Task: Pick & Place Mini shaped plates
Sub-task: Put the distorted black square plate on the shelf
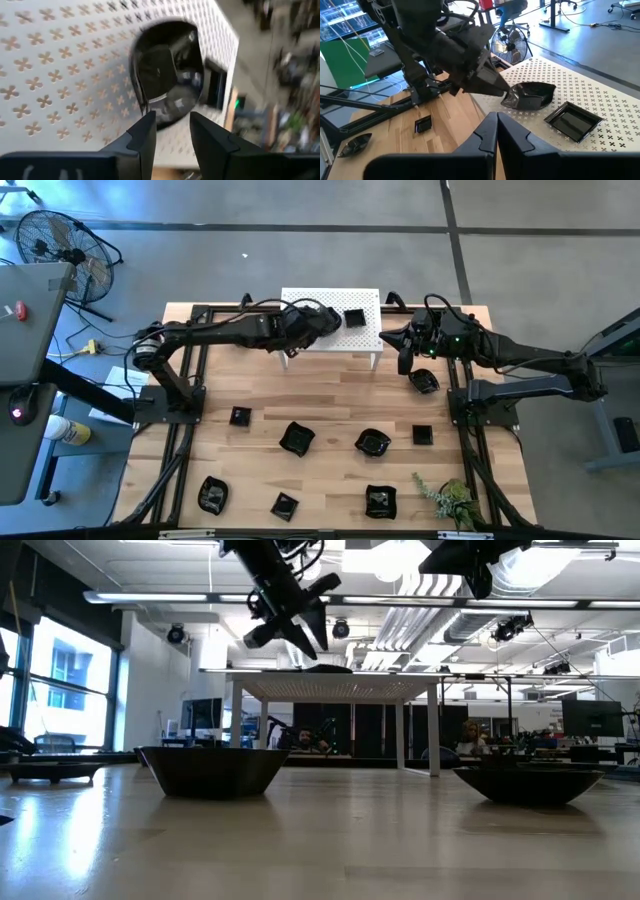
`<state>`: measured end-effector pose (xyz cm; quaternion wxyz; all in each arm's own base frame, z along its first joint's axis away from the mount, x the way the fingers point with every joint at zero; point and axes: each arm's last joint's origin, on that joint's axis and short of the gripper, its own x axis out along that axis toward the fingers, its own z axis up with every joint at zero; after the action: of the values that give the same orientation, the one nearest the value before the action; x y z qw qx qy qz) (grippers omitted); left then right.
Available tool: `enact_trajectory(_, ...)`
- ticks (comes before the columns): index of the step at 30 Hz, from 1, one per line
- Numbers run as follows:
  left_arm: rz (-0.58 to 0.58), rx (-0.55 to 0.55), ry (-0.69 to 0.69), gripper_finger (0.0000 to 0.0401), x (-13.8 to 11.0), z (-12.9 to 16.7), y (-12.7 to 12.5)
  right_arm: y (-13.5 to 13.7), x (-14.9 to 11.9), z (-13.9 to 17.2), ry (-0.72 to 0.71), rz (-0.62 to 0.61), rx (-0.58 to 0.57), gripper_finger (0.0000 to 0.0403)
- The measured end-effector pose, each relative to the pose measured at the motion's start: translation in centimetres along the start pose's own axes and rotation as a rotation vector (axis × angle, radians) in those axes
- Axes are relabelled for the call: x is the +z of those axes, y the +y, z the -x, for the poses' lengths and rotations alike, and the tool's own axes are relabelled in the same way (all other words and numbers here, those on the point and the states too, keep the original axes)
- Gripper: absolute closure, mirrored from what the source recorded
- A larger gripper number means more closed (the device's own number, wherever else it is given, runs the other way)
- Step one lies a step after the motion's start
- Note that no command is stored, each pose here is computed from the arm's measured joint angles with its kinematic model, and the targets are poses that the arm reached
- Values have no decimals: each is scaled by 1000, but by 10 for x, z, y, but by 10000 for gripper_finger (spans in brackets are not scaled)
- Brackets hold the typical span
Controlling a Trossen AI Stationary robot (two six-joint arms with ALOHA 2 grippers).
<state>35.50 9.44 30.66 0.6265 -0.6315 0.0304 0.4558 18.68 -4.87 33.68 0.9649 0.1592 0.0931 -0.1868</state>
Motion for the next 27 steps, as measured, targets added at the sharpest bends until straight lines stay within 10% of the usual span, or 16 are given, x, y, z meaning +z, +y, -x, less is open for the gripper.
enact_trajectory(12, -508, -51, 124, 287, 42, 56, -5, 0, 0, 0, 0, 4, 0, 397)
enact_trajectory(27, -983, 90, 244, 394, 159, 81, 37, -7, 2, 1, -83, -63, -235, 400)
